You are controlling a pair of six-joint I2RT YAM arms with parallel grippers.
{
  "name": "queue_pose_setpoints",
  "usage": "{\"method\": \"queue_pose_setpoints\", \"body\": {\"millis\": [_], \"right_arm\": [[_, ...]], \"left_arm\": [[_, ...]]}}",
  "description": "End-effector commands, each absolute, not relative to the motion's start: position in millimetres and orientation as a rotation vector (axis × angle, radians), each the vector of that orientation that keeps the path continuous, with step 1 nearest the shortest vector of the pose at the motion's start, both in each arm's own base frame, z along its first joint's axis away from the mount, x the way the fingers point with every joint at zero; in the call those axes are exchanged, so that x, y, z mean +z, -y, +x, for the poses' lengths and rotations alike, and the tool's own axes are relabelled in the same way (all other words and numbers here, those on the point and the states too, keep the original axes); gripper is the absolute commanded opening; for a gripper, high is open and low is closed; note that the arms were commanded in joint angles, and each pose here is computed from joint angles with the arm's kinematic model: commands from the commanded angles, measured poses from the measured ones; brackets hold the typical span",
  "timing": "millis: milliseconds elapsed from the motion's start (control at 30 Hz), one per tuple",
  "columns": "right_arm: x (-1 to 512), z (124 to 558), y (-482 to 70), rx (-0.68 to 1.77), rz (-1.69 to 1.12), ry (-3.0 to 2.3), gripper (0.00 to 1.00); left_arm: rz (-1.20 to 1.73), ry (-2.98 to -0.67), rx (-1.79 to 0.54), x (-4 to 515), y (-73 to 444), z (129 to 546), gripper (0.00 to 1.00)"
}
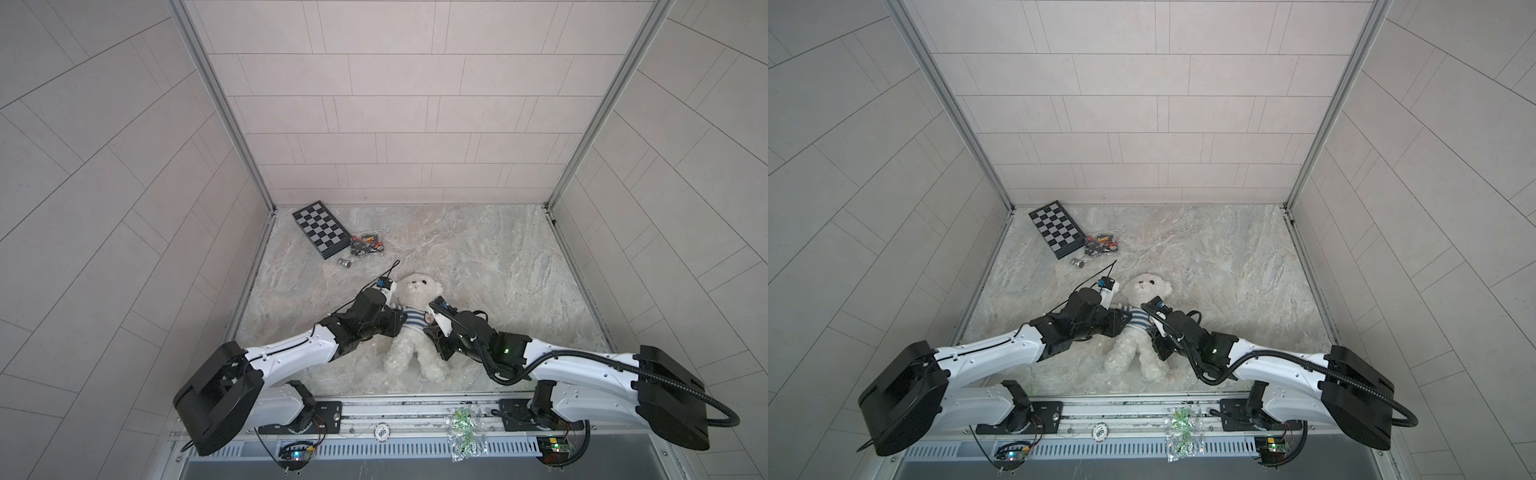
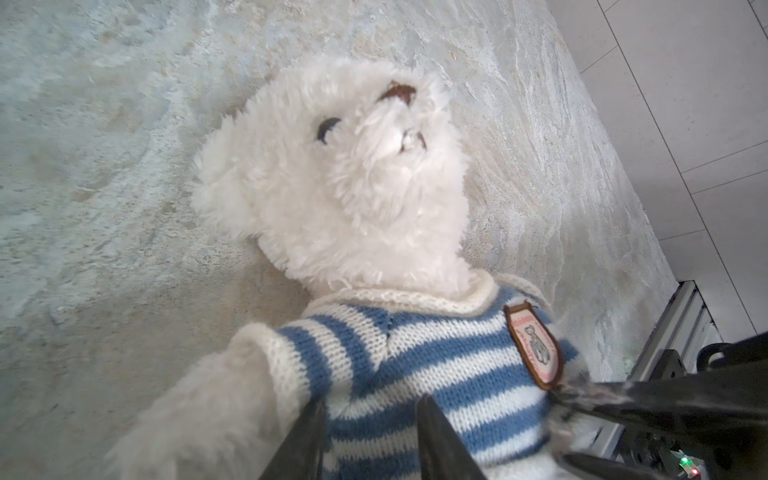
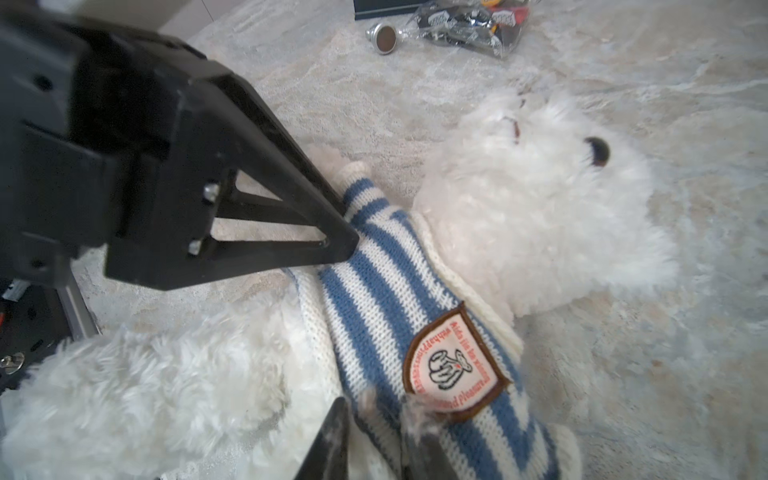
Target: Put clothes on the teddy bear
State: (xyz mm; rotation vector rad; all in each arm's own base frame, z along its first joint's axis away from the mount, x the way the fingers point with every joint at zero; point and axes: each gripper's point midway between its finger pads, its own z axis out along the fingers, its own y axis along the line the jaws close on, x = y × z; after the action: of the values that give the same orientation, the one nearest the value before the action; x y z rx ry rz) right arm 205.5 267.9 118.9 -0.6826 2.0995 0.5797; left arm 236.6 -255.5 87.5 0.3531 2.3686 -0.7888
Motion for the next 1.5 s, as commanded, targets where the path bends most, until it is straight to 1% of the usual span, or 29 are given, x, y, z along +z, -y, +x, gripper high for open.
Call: {"method": "queue_pose_setpoints", "body": {"millis": [0,67,133,300,533,633,800,867,1000,1033,1200,1267,1367,1467], "right_arm": [[130.6,214.0,-242.5,0.486,-0.596,-2.087,0.25],[127.3,218.6,-222.6,0.406,-0.551,-2.106,0.25],[117.8,221.7,-205.3,0.376,-0.504,-2.138,0.24],[101.0,223.7,-191.3,0.363,-0.468,-2.18,0.24],[93.2,227.4,-214.0,0.442,-0.507,-2.188,0.23],[92.3,229.4,-225.0,0.484,-0.524,-2.181,0.22],[100.5,225.1,-251.6,0.594,-0.57,-2.151,0.22],[107.5,221.9,-259.8,0.614,-0.587,-2.13,0.22],[116.2,219.2,-269.8,0.653,-0.593,-2.096,0.22],[116.5,218.7,-271.0,0.656,-0.596,-2.095,0.22],[117.8,217.0,-279.0,0.684,-0.609,-2.085,0.22],[119.4,216.3,-282.2,0.692,-0.616,-2.08,0.22],[122.1,215.6,-285.0,0.696,-0.623,-2.075,0.22],[124.4,215.4,-286.9,0.697,-0.629,-2.065,0.22]], "left_arm": [[0.387,-2.365,-0.771,85.0,254.8,238.8,0.4],[0.388,-2.372,-0.767,82.4,255.1,240.4,0.39],[0.395,-2.378,-0.765,79.6,255.7,240.8,0.39],[0.408,-2.387,-0.722,75.1,252.3,243.6,0.39],[0.44,-2.392,-0.667,74.2,253.6,252.5,0.38],[0.446,-2.398,-0.662,73.4,255.2,254.1,0.33],[0.436,-2.369,-0.634,87.6,249.5,256.1,0.33],[0.434,-2.352,-0.628,97.6,245.7,254.3,0.36],[0.428,-2.335,-0.671,114.8,241.7,244.3,0.52],[0.428,-2.335,-0.683,117.2,241.6,241.3,0.54],[0.411,-2.308,-0.806,129.1,245.6,225.0,0.57],[0.42,-2.287,-0.863,134.7,251.5,217.1,0.6],[0.465,-2.299,-0.88,133.2,259.0,202.9,0.65],[0.451,-2.333,-0.859,121.4,256.7,199.4,0.65]]}}
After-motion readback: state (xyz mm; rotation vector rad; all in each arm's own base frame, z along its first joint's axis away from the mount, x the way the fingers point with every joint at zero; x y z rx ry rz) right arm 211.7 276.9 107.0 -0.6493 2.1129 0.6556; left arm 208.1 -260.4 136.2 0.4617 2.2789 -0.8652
